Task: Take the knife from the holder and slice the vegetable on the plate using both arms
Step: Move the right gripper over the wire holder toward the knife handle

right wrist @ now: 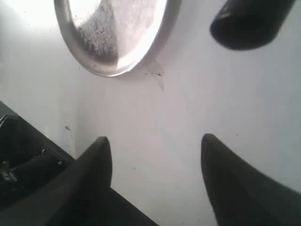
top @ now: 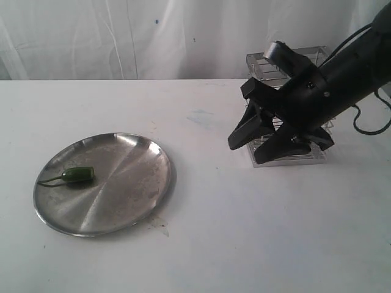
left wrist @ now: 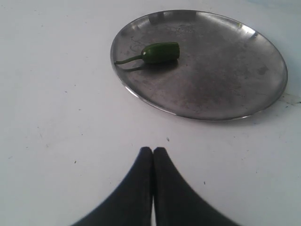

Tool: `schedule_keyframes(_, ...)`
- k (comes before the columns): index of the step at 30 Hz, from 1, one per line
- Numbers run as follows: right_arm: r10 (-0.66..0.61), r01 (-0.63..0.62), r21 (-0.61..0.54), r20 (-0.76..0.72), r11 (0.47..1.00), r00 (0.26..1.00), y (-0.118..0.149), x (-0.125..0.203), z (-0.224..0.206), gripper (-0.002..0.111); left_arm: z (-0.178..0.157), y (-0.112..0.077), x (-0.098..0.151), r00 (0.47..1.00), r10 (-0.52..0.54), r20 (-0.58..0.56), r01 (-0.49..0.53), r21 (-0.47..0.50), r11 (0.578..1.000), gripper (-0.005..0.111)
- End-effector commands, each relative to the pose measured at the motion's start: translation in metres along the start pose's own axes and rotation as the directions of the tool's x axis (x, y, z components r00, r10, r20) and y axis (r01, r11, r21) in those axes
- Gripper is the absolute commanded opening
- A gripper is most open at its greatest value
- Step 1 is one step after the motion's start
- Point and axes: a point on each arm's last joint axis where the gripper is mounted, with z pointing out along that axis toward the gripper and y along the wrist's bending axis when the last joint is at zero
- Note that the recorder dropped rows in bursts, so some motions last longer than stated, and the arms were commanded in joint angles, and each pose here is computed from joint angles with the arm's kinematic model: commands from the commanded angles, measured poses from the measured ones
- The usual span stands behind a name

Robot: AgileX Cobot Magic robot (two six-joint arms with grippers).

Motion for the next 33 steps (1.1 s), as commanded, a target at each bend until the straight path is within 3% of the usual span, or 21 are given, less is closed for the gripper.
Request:
schedule_keyframes(1, 0.013, -0.016, 0.040, 0.068, 0.999, 0.998, -0.006, -0.007, -0.005, 0.054, 0.000, -0.001, 0.001, 1.000, -0.006, -0.001, 0.006, 0.009, 1.000, 0.000)
schedule_keyframes(5, 0.010, -0.018, 0.067, 0.119, 0.998, 0.993, -0.012, -0.012, -0.008, 0.054, 0.000, -0.001, 0.001, 1.000, -0.006, -0.001, 0.006, 0.009, 1.000, 0.000)
schedule_keyframes(10, -0.101, 0.093, 0.139, 0.046, 0.986, 0.994, -0.014, -0.003, -0.013, 0.054, 0.000, -0.001, 0.001, 1.000, -0.006, -0.001, 0.006, 0.009, 1.000, 0.000)
schedule_keyframes(16, -0.260, 0.245, 0.163, 0.083, 0.956, 0.962, 0.012, 0.011, -0.038, 0.049, 0.000, -0.001, 0.001, 1.000, -0.006, -0.001, 0.006, 0.009, 1.000, 0.000)
schedule_keyframes(19, -0.416, 0.394, 0.175, 0.118, 0.903, 0.902, 0.039, 0.024, -0.054, 0.045, 0.000, -0.001, 0.001, 1.000, -0.006, -0.001, 0.006, 0.009, 1.000, 0.000)
schedule_keyframes(21, -0.554, 0.529, 0.185, 0.124, 0.828, 0.823, 0.060, 0.035, -0.062, 0.044, 0.000, -0.001, 0.001, 1.000, -0.006, -0.001, 0.006, 0.009, 1.000, 0.000)
schedule_keyframes(22, -0.701, 0.671, 0.217, 0.119, 0.709, 0.703, 0.078, 0.043, -0.065, 0.044, 0.000, -0.001, 0.001, 1.000, -0.006, -0.001, 0.006, 0.009, 1.000, 0.000)
schedule_keyframes(23, -0.761, 0.723, 0.252, 0.109, 0.643, 0.639, 0.084, 0.044, -0.064, 0.044, 0.000, -0.001, 0.001, 1.000, -0.006, -0.001, 0.006, 0.009, 1.000, 0.000)
schedule_keyframes(24, -0.878, 0.814, 0.361, 0.026, 0.454, 0.478, 0.089, 0.043, -0.058, 0.044, 0.000, -0.001, 0.001, 1.000, -0.006, -0.001, 0.006, 0.009, 1.000, 0.000)
schedule_keyframes(25, -0.906, 0.833, 0.409, -0.029, 0.374, 0.421, 0.088, 0.041, -0.056, 0.044, 0.000, -0.001, 0.001, 1.000, -0.006, -0.001, 0.006, 0.009, 1.000, 0.000)
schedule_keyframes(26, -0.929, 0.852, 0.488, -0.192, 0.190, 0.317, 0.083, 0.034, -0.049, 0.044, 0.000, -0.001, 0.001, 1.000, -0.006, -0.001, 0.006, 0.009, 1.000, 0.000)
schedule_keyframes(27, -0.922, 0.860, 0.494, -0.259, 0.128, 0.286, 0.080, 0.032, -0.045, 0.044, 0.000, -0.001, 0.001, 1.000, -0.006, -0.001, 0.006, 0.009, 1.000, 0.000)
schedule_keyframes(28, -0.895, 0.878, 0.479, -0.390, 0.003, 0.216, 0.076, 0.028, -0.036, 0.044, 0.000, -0.001, 0.001, 1.000, -0.006, -0.001, 0.006, 0.009, 1.000, 0.000)
schedule_keyframes(29, -0.883, 0.885, 0.462, -0.435, -0.049, 0.178, 0.076, 0.027, -0.032, 0.044, 0.000, -0.001, 0.001, 1.000, -0.006, -0.001, 0.006, 0.009, 1.000, 0.000)
schedule_keyframes(30, -0.860, 0.901, 0.402, -0.505, -0.163, 0.069, 0.079, 0.027, -0.023, 0.045, 0.000, -0.001, 0.001, 1.000, -0.006, -0.001, 0.006, 0.009, 1.000, 0.000)
schedule_keyframes(33, -0.825, 0.875, 0.305, -0.540, -0.375, -0.165, 0.094, 0.027, -0.004, 0.051, 0.000, -0.001, 0.001, 1.000, -0.006, -0.001, 0.006, 0.009, 1.000, 0.000)
